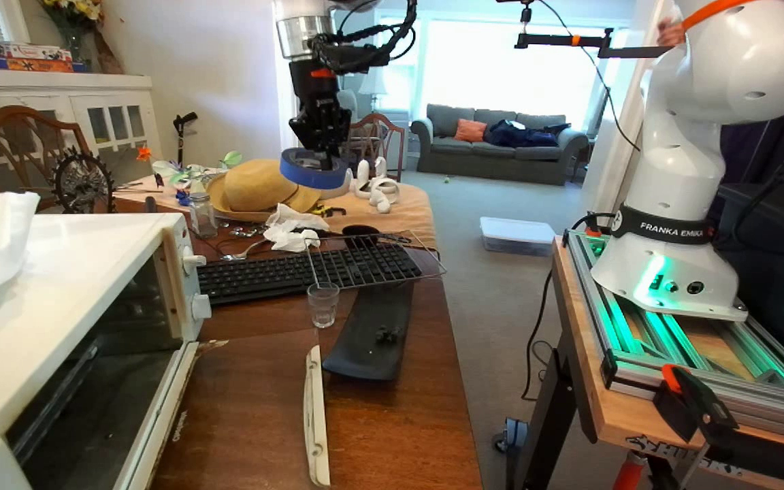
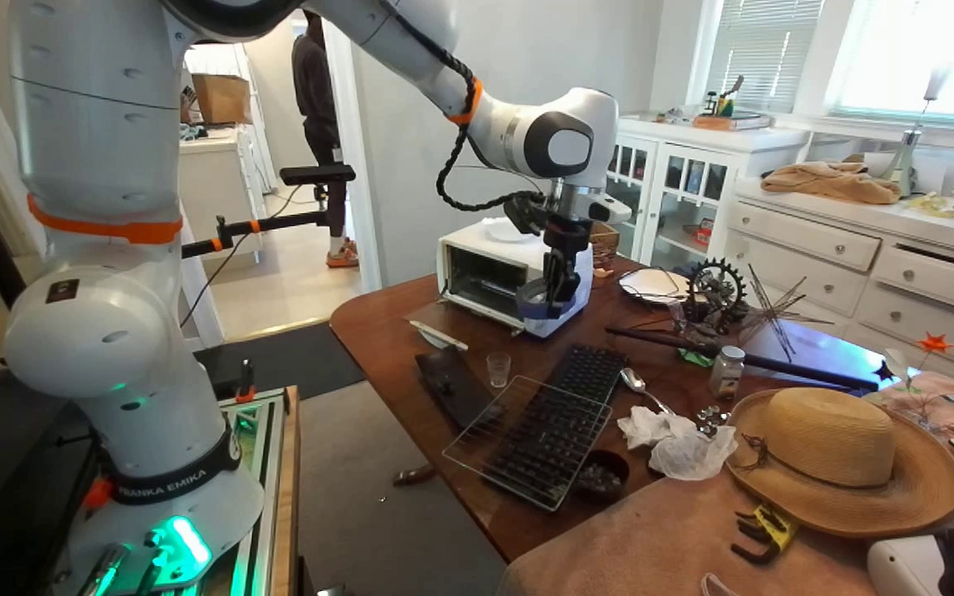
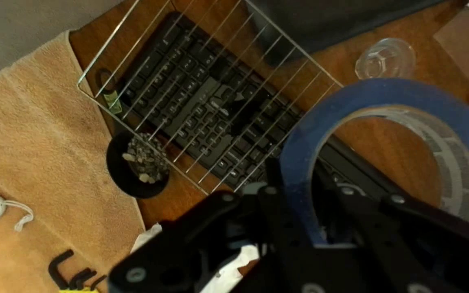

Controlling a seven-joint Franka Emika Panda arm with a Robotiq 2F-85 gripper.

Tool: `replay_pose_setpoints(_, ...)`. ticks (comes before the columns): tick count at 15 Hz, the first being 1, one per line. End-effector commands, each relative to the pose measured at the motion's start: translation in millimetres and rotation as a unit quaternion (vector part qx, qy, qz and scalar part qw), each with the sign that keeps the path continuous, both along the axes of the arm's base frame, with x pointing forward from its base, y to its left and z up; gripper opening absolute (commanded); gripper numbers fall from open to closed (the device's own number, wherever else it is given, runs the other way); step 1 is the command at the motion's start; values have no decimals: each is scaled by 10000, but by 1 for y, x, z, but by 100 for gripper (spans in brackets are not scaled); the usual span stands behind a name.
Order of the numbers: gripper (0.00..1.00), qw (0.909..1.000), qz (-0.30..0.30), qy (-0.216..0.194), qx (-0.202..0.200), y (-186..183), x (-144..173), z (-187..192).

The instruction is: Put the masking tape on the microwave

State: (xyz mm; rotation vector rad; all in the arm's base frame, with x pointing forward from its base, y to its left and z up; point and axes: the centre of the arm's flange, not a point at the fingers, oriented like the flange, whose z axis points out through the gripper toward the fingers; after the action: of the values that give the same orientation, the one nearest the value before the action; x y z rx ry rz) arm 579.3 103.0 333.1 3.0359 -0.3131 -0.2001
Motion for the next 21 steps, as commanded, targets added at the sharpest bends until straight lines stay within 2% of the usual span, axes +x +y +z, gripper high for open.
replay_pose_setpoints(1, 21, 10000, -8, -11, -7, 0, 0, 1)
replay_pose_setpoints(4, 21, 10000, -11, 86, -33, -1, -3, -9)
replay_pose_setpoints(5, 5, 9999, -11, 98, -36, -1, -3, -11)
replay_pose_setpoints(6, 5, 10000, -13, 10, -94, -2, 4, -8)
replay_pose_setpoints(9, 5, 9982, 355, -368, -304, 2, 47, 21)
replay_pose_setpoints(12, 5, 9926, 1071, -486, -287, 18, 99, 48)
replay_pose_setpoints(16, 5, 9764, 2129, -341, 152, 61, 149, 48)
replay_pose_setpoints(18, 5, 9639, 2630, -254, 321, 85, 164, 40)
replay_pose_setpoints(21, 5, 9400, 3379, -33, 477, 130, 176, 27)
